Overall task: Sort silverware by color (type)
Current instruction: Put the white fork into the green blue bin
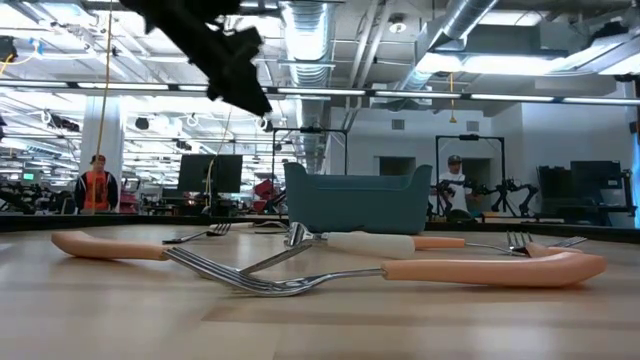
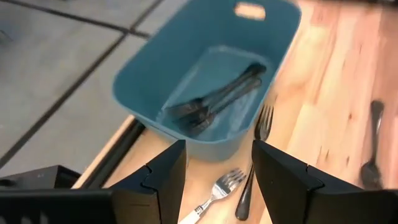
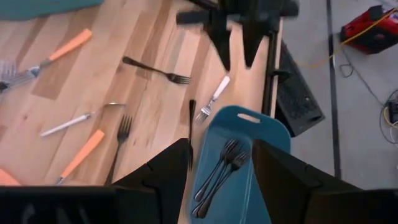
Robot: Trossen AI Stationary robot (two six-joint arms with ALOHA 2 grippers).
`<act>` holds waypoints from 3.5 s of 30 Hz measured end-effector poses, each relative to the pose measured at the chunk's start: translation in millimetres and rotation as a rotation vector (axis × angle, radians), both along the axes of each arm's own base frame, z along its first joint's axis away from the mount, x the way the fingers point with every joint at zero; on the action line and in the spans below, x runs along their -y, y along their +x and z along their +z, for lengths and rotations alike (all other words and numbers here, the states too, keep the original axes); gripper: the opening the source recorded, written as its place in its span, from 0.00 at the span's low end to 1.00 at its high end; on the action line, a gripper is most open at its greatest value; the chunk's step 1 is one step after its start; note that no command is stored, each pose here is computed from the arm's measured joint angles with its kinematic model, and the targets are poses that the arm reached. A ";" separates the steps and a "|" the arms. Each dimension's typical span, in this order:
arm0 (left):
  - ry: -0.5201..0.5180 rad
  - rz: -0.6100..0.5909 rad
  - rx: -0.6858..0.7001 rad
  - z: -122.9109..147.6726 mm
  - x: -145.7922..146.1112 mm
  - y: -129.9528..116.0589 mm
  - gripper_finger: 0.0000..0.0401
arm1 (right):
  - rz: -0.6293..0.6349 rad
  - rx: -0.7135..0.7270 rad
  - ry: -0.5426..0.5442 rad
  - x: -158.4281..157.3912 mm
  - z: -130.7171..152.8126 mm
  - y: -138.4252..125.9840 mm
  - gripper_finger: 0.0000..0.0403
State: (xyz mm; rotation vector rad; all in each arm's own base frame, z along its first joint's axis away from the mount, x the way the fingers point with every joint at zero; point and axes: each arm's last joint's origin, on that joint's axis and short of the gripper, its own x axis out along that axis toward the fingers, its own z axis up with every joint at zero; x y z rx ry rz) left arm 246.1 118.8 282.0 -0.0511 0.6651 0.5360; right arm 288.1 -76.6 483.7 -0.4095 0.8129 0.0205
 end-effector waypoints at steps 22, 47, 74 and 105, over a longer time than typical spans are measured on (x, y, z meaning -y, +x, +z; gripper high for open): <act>-0.095 -0.173 -0.594 -93.5 -21.2 69.3 0.50 | -0.010 -0.034 0.038 -11.7 8.4 -26.5 0.50; -0.047 -0.063 -0.544 -120.6 -19.7 60.9 0.66 | -0.026 -0.059 0.079 -17.4 6.3 -27.3 0.50; -0.001 0.524 -0.095 -107.9 -15.5 32.4 0.00 | -0.052 -0.075 0.106 -17.7 5.0 -28.6 0.50; -0.221 0.895 0.246 -120.4 -0.5 45.0 0.00 | -0.048 -0.074 0.108 -17.7 5.0 -28.4 0.50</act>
